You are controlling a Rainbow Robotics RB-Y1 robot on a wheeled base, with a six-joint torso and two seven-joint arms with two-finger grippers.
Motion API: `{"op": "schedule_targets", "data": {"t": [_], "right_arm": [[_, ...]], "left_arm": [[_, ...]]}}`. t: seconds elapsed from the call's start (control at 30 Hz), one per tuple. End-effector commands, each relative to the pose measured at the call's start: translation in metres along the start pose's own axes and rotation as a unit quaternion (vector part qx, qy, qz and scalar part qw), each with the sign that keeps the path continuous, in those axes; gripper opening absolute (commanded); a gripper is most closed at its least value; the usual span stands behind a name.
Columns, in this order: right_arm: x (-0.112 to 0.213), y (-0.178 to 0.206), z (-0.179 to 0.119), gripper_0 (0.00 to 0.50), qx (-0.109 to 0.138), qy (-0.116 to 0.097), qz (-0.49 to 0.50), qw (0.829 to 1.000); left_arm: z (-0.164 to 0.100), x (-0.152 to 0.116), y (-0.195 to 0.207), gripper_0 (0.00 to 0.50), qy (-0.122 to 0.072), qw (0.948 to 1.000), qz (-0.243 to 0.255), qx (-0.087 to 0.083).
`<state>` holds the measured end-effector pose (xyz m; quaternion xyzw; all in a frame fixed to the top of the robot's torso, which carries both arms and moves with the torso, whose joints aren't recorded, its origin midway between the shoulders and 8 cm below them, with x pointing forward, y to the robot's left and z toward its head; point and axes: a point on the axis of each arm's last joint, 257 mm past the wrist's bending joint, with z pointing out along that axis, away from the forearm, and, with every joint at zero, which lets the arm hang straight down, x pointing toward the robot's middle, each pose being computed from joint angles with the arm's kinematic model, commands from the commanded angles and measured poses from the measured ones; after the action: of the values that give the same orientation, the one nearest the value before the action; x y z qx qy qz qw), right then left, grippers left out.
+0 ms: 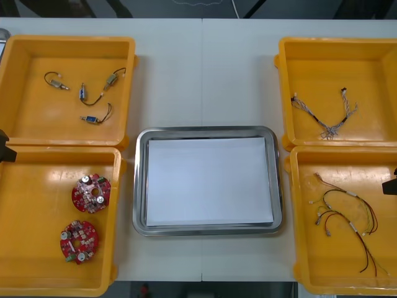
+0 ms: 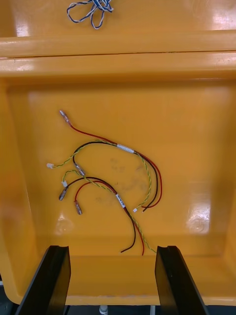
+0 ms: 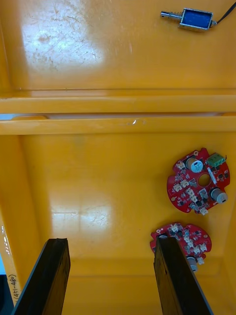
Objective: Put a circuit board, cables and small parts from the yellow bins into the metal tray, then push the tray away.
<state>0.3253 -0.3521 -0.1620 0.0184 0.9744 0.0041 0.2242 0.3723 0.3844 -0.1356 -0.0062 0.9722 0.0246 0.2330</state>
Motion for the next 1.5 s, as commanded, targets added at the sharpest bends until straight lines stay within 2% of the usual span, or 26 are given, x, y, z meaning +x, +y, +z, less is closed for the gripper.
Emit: {"op": "schedule_targets", "data": {"t": [0.03,1.5], "right_arm": [[-0.0004,-0.0074,-0.0099,0.500,0.017,-0.007,-0.005,1.000],[-0.0004,-0.0074,-0.0099,0.500,0.017,-0.007,-0.005,1.000]], "left_arm": [[-0.0062,-0.0011,0.0015,0.500,-0.013,0.9997,0.019,-0.001],[-0.0062,-0.0011,0.0015,0.500,-0.013,0.9997,0.019,-0.001]]}}
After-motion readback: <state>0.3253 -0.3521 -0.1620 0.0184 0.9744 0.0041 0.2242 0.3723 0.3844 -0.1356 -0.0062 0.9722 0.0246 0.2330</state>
